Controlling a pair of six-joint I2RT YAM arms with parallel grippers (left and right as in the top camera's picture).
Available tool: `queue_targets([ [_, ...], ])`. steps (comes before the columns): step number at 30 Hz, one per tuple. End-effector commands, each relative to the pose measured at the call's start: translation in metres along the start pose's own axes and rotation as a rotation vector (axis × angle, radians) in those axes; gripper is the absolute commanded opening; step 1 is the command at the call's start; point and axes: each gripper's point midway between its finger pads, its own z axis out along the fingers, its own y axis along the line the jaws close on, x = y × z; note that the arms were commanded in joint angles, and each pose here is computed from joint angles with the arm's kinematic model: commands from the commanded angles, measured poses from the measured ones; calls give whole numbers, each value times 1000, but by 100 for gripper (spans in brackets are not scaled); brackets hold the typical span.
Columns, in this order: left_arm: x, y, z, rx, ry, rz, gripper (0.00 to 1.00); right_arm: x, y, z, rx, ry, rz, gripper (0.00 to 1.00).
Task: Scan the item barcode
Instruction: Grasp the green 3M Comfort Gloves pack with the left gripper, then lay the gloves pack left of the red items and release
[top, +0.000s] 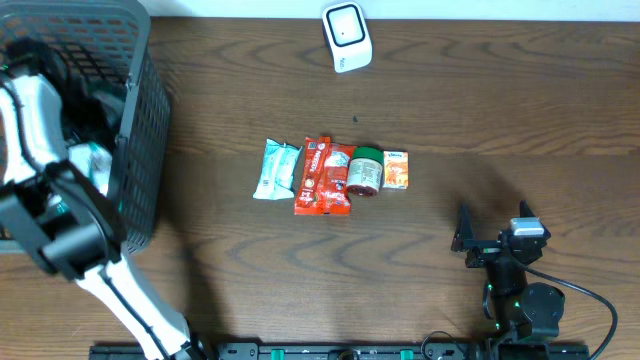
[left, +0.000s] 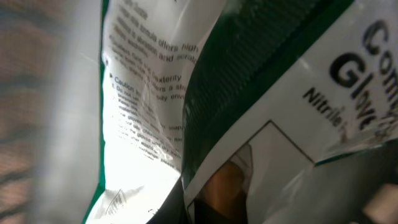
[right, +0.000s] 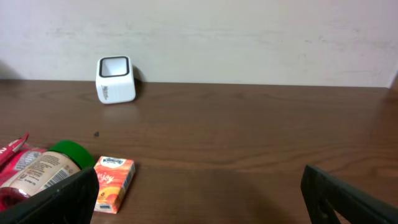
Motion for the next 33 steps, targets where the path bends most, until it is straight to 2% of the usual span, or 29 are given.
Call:
queue_targets([
  [1,-40,9,-136,-49,-360,-37,7,1,2,0,-9,1,13,99],
  [5,-39,17,-237,-84,-621,-121,7,1,2,0,-9,1,13,99],
  [9,-13,6,-316,-49,-792,-159,8,1,2,0,-9,1,13,99],
  [12,15,-26,-354,71,-852,-134,8,1,2,0,-9,1,13,99],
  [16,56,-73,-368,200,-806,-99,8,1,2,0,-9,1,13,99],
  [19,87,-118,-353,284,-679,-22,7,1,2,0,-9,1,13,99],
  [23,121,-171,-310,332,-471,105,8,1,2,0,-9,1,13,99],
  [28,149,-236,-223,333,-230,196,7,1,2,0,-9,1,13,99],
  [33,178,-282,-135,293,-58,238,7,1,2,0,-9,1,13,99],
])
